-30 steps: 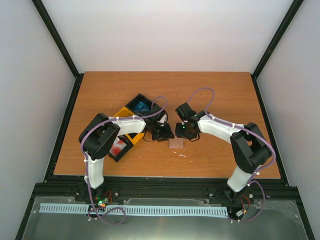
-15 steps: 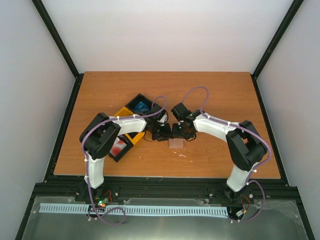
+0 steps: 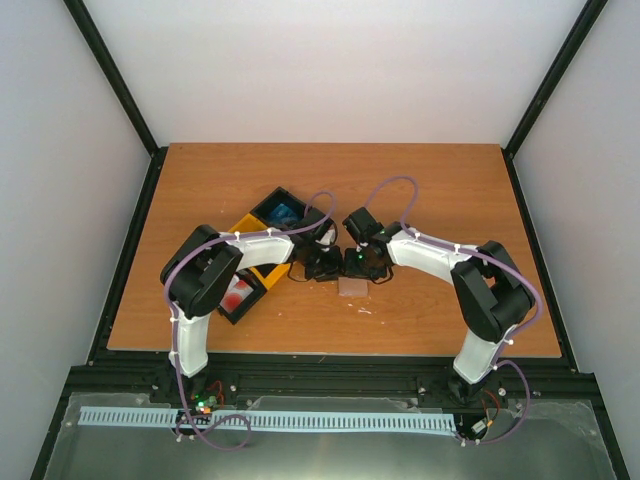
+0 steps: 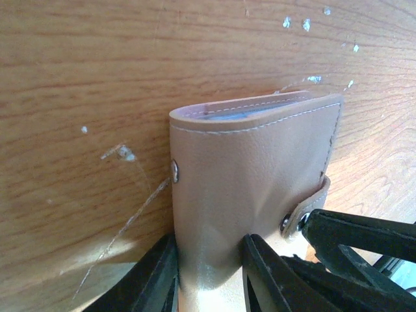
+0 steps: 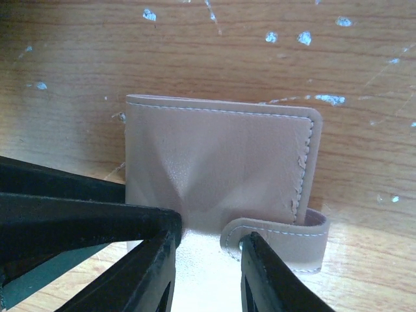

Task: Put the credit cards into the card holder
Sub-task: Close the card holder at the center of the board.

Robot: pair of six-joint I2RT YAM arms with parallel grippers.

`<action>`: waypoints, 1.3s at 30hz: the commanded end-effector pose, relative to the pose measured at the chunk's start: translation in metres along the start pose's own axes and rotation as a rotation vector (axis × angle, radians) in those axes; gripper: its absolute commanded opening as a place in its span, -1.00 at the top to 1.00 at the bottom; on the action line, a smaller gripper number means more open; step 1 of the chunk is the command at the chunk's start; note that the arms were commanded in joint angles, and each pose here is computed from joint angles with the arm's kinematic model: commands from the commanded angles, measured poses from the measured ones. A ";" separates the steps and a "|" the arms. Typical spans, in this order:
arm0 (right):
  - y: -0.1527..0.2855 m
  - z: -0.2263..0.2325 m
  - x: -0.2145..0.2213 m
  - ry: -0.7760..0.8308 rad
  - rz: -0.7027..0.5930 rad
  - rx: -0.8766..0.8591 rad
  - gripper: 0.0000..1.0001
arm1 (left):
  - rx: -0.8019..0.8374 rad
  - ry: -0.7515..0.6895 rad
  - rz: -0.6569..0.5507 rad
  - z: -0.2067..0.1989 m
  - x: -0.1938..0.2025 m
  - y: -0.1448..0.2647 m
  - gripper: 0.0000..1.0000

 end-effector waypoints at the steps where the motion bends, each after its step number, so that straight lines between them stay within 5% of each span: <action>1: 0.008 0.005 -0.006 0.005 -0.050 -0.020 0.42 | -0.204 0.056 0.076 0.057 0.023 -0.026 0.39; 8: 0.024 -0.013 -0.007 0.068 -0.083 0.154 0.38 | -0.136 0.023 0.030 0.033 0.016 -0.007 0.10; 20: 0.006 0.002 -0.007 0.101 -0.066 0.224 0.36 | -0.102 0.095 0.019 0.033 0.024 0.002 0.29; 39: 0.003 -0.003 -0.008 0.098 -0.077 0.267 0.76 | -0.032 0.160 0.063 0.034 0.023 -0.007 0.29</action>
Point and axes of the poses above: each gripper's point midway between its finger pads, its own y axis back along the fingers, its own z axis along the line the jaws close on, x = y × z, the point moved 3 cm from there along y, back along the fingers, and after that the axes turned 1 degree about -y, right-handed, at the moved point
